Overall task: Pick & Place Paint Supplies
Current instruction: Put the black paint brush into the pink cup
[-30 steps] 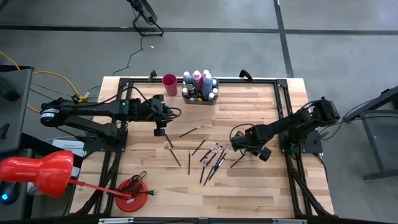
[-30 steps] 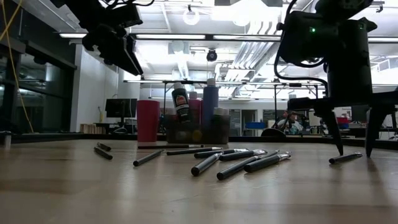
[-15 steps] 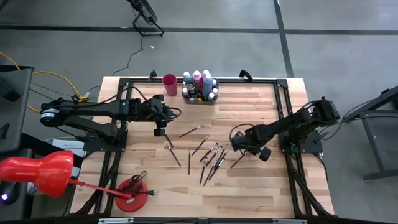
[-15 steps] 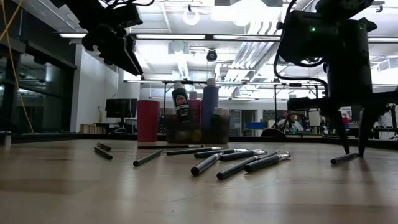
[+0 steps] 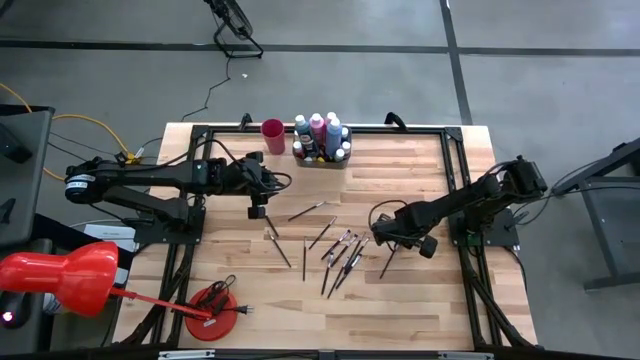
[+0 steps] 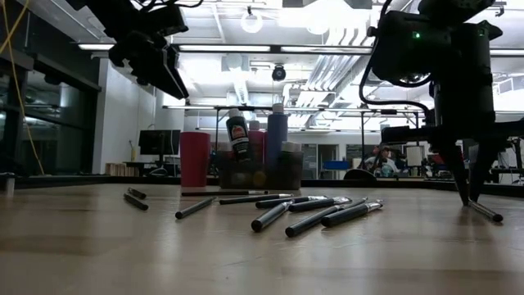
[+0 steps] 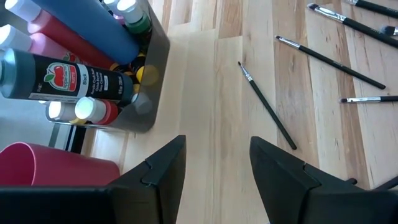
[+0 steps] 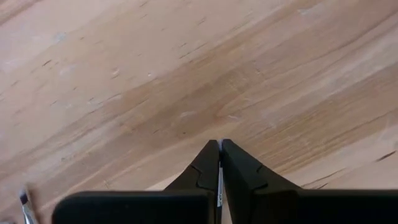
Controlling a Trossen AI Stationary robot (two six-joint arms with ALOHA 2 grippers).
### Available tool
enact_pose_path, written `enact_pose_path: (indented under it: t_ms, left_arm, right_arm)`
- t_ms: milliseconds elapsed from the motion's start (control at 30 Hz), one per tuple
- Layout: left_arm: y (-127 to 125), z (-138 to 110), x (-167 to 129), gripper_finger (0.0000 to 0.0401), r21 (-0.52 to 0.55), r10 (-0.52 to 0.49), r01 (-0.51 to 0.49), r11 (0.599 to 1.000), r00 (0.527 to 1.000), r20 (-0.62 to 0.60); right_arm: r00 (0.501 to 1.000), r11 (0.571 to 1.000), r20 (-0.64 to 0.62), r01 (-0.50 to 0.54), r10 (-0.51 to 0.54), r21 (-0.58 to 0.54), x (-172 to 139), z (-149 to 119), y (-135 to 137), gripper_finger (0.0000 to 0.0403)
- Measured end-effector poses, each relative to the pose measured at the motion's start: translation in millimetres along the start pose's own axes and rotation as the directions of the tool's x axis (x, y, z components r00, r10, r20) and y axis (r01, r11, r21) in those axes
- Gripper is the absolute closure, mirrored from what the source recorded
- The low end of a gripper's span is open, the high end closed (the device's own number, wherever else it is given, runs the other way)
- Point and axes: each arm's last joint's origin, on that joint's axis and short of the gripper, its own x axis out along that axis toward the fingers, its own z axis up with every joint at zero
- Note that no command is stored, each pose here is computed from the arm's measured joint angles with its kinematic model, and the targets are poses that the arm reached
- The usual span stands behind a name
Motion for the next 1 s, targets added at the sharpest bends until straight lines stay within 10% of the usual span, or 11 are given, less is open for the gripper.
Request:
enact_pose_path:
  t_ms: [467,1000]
  left_arm:
    - [2,12,-1,0.0229,-0.051,-0.016,0.023,0.998,0.991,0.133]
    - [14,48,-13,0.0227,-0.168,0.107,-0.026,0.985,0.863,0.494]
  right_arm:
    - [0.94,0.932,0.184,-0.229,0.287,-0.281,-65,16,0,0.0399]
    - [0.616,0.557,0.25,-0.376,0.747,-0.741,-176,55,-11,0.0399]
